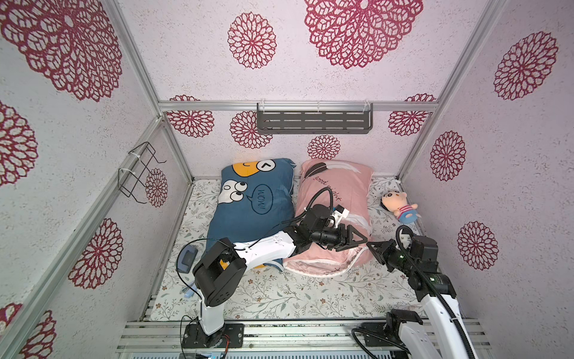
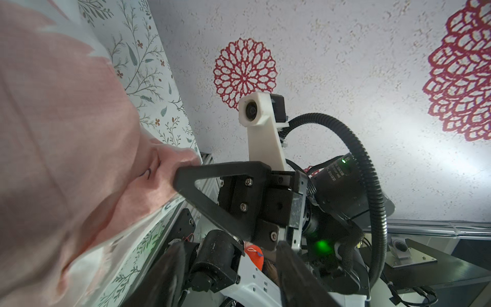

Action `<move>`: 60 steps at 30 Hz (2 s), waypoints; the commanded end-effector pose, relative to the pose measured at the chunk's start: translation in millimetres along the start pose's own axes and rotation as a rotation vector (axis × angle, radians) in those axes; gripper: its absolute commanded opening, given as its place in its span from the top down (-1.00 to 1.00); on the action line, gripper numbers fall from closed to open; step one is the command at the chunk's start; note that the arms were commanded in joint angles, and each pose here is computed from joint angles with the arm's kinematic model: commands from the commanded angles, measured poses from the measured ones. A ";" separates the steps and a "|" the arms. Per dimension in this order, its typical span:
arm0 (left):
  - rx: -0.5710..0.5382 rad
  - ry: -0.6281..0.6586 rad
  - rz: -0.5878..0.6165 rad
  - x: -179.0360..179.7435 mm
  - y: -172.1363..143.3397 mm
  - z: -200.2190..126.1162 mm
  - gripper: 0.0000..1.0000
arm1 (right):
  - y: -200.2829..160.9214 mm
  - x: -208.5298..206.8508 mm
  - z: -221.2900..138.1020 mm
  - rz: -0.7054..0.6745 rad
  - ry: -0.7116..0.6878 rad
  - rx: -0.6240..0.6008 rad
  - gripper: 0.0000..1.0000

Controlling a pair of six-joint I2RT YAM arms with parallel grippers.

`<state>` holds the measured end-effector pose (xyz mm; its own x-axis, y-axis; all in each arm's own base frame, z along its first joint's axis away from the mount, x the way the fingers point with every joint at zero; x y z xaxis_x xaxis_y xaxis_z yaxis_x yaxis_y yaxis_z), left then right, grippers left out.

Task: Zip up pillowcases
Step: Zip the zipper on the pillowcase.

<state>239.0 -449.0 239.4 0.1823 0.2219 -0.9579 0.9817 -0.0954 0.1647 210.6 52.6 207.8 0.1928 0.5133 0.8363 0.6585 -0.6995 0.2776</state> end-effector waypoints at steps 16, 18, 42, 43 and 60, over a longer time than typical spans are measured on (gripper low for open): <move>-0.015 -0.064 -0.066 4.4 2.5 19.8 -0.09 | 2.2 20.2 -3.2 0.015 0.180 -0.028 1.00; -0.006 -0.039 -0.087 20.4 1.5 28.2 -0.09 | 1.1 19.3 -1.2 0.029 0.202 -0.024 1.00; -0.017 -0.042 -0.128 35.7 2.9 29.8 0.13 | -0.8 13.2 1.5 0.040 0.196 -0.027 1.00; -0.019 -0.042 -0.128 36.0 2.5 29.3 0.17 | -0.9 12.4 1.6 0.042 0.194 -0.029 1.00; -0.026 -0.028 -0.134 39.9 -0.6 24.6 0.44 | -2.5 8.3 1.5 0.041 0.180 -0.033 1.00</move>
<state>245.3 -465.5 186.9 0.0338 0.2270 -0.9733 0.9987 -0.0442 0.0244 209.6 59.5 201.1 0.1467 0.3804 0.9131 0.6410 -0.7396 0.2051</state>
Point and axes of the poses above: each gripper's point midway between its finger pads, its own z axis out along the fingers, its own x axis along the line the jaws close on, y = z × x, the point moved 5 cm from there along -z, back along the fingers, and after that the axes turned 3 degrees about -z, right-handed, at the moved point
